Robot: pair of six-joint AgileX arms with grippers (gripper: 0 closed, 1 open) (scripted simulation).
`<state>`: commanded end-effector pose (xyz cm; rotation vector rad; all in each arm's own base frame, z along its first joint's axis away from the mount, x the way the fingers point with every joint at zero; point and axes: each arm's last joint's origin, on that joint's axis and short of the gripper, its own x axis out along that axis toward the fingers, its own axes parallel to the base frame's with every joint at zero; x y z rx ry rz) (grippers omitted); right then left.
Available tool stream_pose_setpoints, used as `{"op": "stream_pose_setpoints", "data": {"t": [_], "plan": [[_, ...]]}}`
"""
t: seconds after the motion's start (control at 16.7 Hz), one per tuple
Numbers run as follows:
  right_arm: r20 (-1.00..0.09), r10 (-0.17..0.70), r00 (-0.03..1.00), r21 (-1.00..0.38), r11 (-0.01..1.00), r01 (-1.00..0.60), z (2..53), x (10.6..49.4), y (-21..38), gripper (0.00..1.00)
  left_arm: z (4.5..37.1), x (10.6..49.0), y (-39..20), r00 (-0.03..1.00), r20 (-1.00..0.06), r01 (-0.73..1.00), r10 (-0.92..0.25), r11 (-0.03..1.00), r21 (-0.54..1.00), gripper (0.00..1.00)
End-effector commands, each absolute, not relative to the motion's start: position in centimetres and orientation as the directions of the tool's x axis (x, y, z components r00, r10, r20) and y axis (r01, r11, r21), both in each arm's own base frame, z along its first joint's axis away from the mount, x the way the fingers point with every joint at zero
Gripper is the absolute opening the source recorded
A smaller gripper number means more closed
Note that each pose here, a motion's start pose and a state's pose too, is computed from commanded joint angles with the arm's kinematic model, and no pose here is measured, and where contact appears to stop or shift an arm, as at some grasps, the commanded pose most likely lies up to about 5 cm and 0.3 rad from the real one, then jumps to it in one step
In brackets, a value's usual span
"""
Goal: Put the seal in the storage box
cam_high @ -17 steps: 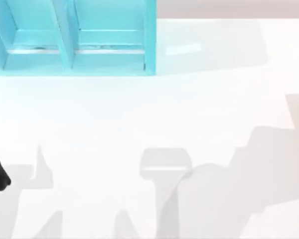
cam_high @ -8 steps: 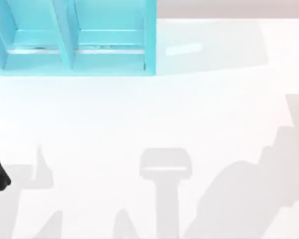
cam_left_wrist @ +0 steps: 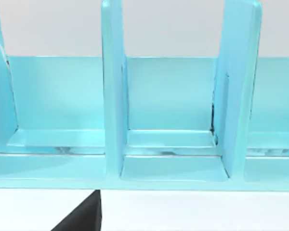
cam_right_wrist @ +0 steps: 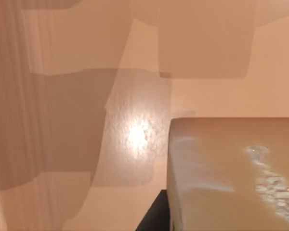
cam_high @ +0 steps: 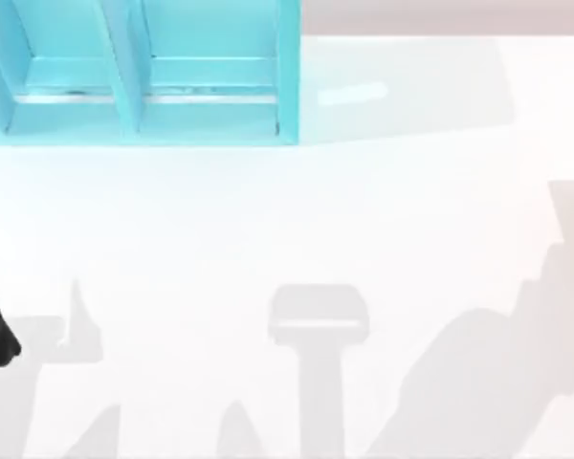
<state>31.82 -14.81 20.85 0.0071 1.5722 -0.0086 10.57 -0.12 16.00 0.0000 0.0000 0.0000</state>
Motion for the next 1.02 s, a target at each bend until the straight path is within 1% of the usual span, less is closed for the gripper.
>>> {"op": "stream_pose_setpoints", "data": {"t": [0.66, 0.72, 1.02], "plan": [[-1.000, -0.001, -0.001, -0.001, 1.000, 0.010, 20.85, 31.82, -14.81, 0.98, 16.00, 10.57, -0.12, 1.000, 0.000, 0.000, 0.000, 1.000, 0.000, 1.00], [-1.000, -0.001, -0.001, -0.001, 1.000, 0.010, 20.85, 31.82, -14.81, 1.00, 16.00, 10.57, -0.12, 1.000, 0.000, 0.000, 0.000, 1.000, 0.000, 1.00], [-1.000, -0.001, -0.001, -0.001, 1.000, 0.010, 20.85, 31.82, -14.81, 1.00, 16.00, 10.57, -0.12, 1.000, 0.000, 0.000, 0.000, 1.000, 0.000, 1.00]]}}
